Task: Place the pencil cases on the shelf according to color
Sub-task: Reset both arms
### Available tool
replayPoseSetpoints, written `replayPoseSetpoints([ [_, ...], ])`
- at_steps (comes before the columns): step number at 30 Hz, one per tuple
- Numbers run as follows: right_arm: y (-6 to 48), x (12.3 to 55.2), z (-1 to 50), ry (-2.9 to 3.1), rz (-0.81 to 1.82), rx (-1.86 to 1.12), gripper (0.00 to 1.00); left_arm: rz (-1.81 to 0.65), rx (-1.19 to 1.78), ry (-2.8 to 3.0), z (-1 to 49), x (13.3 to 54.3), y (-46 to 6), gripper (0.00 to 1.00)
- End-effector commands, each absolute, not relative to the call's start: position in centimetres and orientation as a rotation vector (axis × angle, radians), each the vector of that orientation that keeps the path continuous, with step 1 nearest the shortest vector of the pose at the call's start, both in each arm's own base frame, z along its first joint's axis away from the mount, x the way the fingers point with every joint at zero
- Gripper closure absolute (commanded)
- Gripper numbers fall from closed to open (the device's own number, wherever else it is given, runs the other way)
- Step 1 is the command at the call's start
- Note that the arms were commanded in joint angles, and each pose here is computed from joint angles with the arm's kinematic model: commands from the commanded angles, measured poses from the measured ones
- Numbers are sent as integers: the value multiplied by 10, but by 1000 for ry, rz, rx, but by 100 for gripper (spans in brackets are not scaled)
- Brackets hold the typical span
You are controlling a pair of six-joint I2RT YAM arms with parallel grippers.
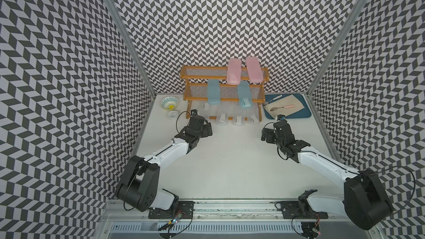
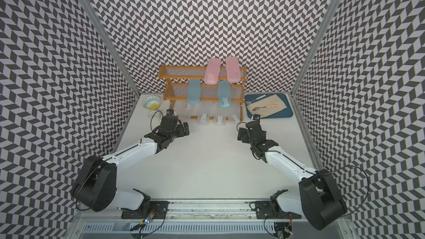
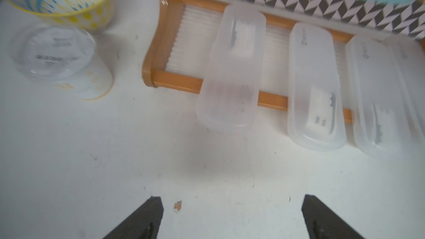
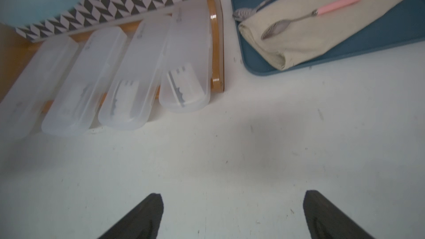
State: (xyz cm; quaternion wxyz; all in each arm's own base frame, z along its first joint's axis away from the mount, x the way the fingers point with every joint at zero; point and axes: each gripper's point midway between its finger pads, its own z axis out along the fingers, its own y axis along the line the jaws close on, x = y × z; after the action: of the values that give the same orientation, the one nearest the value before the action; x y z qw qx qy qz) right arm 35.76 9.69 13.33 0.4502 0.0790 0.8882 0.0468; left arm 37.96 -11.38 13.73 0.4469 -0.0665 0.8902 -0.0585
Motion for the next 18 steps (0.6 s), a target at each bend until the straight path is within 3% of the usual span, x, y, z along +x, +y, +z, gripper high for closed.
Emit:
replayPoseSetpoints([
  [1,61,383,171,1980,-58,263,0,-140,-252,1958,187,381,-95,1],
  [8,-1,408,182,1794,-272,329,0,128,-377,1702,224,381,-42,1],
  [12,-35,412,171,1739,-303,405,0,210,-431,1672,219,388,-15,1],
  [18,-28,421,148,1752,-204,300,0,357,-449,1652,195,396,23,0],
])
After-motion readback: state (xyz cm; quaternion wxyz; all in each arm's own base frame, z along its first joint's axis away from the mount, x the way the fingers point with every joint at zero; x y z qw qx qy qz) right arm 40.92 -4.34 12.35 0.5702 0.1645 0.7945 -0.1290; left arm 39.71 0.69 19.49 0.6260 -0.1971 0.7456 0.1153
